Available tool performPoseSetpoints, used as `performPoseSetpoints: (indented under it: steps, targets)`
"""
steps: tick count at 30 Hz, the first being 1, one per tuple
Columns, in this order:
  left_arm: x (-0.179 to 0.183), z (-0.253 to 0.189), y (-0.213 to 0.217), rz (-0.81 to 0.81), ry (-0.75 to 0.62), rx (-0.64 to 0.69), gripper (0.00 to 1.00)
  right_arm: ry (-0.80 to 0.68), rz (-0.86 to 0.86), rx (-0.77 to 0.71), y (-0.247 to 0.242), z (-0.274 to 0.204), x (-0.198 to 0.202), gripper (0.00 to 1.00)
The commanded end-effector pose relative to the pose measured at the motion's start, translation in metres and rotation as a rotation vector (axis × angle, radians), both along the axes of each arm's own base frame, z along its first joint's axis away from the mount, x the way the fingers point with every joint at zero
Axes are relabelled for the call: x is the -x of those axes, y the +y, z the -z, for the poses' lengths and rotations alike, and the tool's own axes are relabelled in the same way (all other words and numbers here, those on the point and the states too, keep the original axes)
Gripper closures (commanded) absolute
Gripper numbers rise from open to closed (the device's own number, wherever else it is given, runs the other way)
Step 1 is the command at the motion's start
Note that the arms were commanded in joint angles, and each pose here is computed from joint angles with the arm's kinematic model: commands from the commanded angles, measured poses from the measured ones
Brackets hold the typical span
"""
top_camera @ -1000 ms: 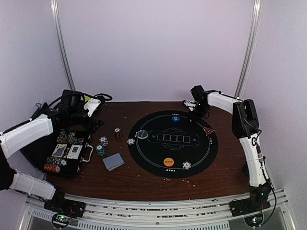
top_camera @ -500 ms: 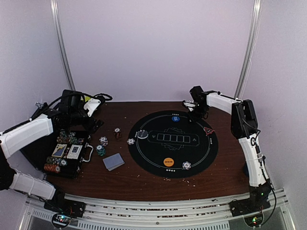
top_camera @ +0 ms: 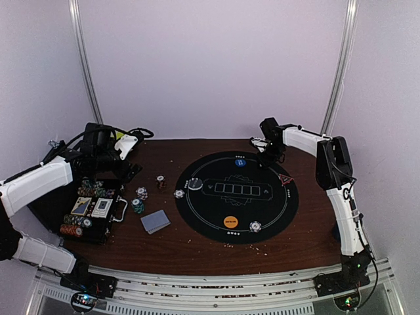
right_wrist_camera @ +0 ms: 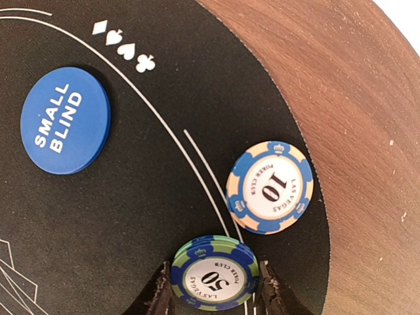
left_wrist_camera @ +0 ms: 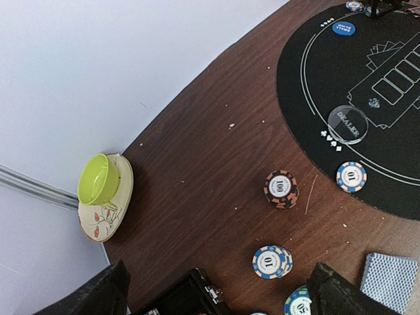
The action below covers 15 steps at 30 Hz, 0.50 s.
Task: Distribute texas hold em gaming equipment
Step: Place the poker chips pile in the small blind area.
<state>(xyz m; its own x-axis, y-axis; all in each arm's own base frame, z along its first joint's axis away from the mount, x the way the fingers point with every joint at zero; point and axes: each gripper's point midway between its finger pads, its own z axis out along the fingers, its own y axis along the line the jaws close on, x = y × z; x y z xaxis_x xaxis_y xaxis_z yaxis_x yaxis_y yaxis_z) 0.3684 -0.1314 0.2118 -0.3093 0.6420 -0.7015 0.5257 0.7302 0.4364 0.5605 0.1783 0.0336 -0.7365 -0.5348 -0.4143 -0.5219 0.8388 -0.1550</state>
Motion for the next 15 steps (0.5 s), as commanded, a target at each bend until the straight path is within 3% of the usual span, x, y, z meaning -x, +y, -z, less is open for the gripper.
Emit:
performPoseSetpoints:
  steps: [1,10,15]
  targets:
    - [-0.005,-0.004,0.0,-0.011,-0.031,0.016,0.02,0.0,0.035,0.036,-0.013,0.005,-0.005,0.59]
    - [-0.005,-0.004,0.0,-0.012,-0.032,0.018,0.02,-0.022,0.031,0.025,-0.011,-0.01,-0.006,0.42]
    - [-0.005,-0.004,0.0,-0.013,-0.033,0.018,0.02,-0.044,0.02,0.008,-0.008,-0.03,-0.007,0.23]
